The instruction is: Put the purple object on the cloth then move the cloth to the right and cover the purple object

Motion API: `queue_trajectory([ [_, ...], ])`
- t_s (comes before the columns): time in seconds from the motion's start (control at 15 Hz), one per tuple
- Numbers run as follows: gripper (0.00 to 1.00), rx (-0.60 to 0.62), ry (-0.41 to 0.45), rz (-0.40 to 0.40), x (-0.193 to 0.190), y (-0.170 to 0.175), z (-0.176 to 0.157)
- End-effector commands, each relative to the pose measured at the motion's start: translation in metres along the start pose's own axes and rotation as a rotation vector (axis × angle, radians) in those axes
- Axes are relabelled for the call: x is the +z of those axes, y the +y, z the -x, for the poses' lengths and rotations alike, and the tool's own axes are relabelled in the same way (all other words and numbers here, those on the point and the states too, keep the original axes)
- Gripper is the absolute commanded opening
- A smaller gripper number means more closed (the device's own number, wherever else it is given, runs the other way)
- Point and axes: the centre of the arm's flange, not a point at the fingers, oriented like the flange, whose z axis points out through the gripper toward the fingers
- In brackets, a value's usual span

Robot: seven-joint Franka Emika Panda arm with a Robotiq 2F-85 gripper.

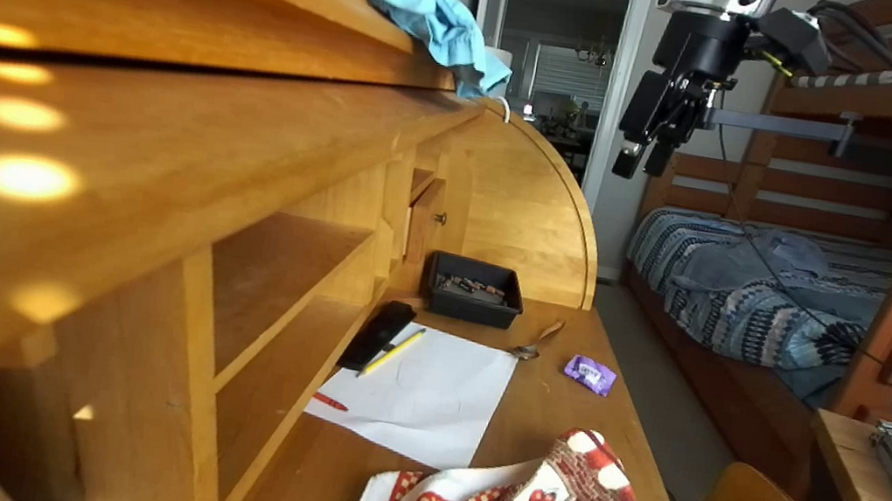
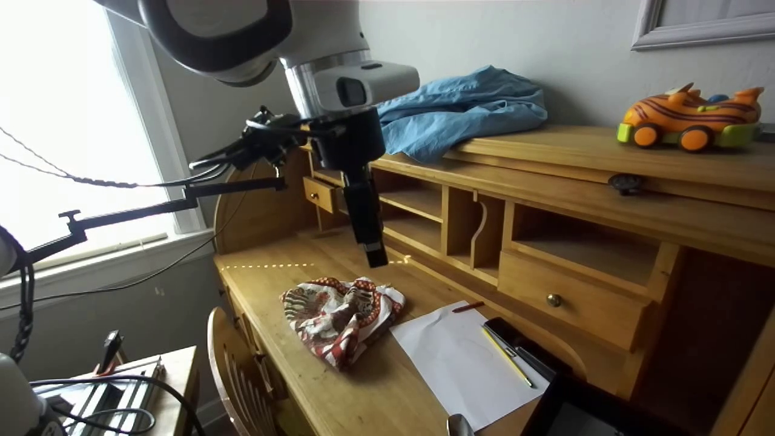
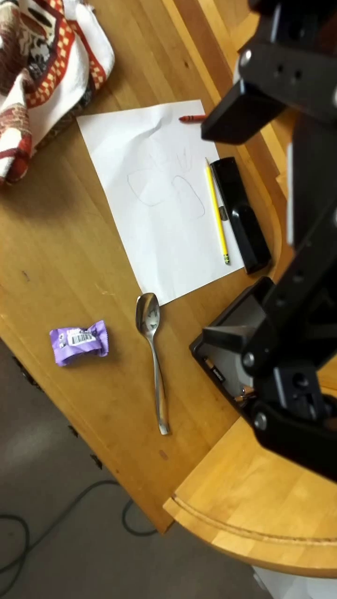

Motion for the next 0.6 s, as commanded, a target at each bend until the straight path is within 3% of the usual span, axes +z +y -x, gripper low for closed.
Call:
queue_trajectory([
  [0.0,1.0,0.0,-0.001,0.0,0.001,0.0,0.0],
  [0.2,1.0,0.005,-0.013,0.027,0.002,0.0,-0.002],
  [0.33,1.0,0.037,-0.094,0.032,0.018,0.007,-0.007],
  [0.53,1.0,0.02,-0.094,0.0,0.036,0.011,-0.005],
])
